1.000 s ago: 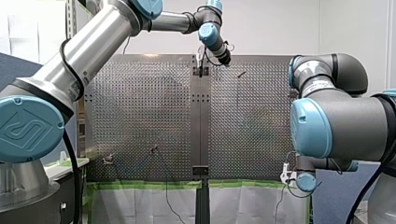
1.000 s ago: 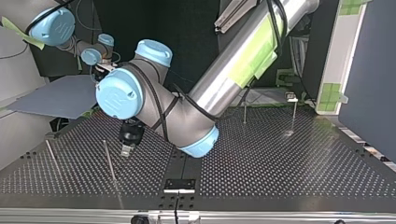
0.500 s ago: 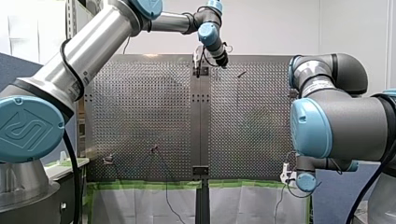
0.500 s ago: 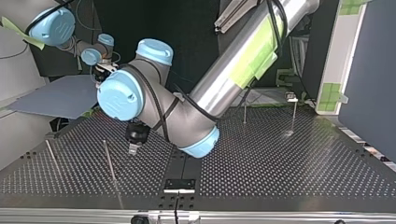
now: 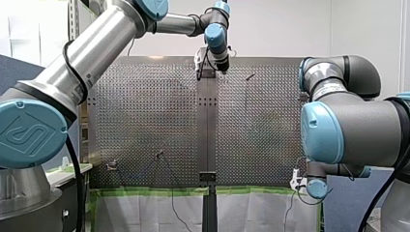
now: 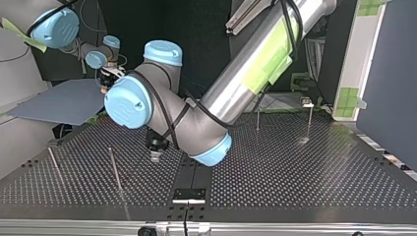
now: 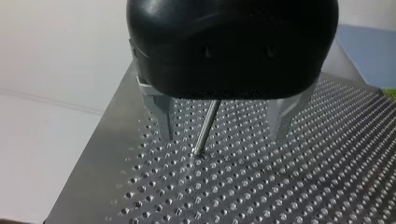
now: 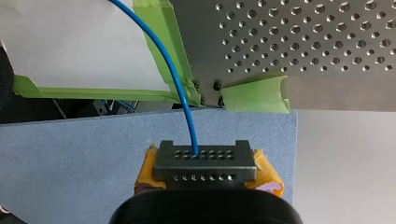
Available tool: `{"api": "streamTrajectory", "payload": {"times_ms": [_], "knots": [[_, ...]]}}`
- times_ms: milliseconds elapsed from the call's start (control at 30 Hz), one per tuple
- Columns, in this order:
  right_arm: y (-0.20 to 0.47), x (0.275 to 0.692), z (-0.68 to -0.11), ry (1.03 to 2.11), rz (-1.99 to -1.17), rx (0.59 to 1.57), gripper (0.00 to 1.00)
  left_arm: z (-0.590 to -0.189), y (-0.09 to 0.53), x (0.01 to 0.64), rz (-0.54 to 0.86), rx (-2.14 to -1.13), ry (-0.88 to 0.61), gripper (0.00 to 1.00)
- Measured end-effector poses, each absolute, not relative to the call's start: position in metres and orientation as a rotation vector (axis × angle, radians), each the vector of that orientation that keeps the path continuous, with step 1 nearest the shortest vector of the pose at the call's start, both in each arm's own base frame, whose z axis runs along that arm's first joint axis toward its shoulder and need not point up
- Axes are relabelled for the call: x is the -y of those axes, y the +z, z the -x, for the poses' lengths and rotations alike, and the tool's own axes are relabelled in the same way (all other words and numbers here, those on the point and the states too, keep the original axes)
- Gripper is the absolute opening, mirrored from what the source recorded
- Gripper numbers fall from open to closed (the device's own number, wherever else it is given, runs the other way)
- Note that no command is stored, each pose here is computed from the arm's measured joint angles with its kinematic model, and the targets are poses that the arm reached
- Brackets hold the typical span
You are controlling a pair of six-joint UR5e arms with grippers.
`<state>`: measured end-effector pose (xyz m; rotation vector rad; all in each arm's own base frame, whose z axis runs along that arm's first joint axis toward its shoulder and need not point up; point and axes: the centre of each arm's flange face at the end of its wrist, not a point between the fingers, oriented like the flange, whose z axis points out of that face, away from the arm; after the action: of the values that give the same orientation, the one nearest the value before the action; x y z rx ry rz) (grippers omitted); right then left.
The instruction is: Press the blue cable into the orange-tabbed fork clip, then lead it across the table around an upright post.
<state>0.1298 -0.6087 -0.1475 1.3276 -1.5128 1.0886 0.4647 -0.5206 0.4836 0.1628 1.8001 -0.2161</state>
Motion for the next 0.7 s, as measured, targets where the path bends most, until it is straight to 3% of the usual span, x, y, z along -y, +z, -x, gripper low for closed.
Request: {"api": "streamTrajectory", "payload": {"times_ms": [700], "knots": [[-0.148,0.608,-0.130,1.087,-1.330,1.514,0.00,-0.446,0.509,0.555,-0.371,-1.684,-0.340,0.98]]}}
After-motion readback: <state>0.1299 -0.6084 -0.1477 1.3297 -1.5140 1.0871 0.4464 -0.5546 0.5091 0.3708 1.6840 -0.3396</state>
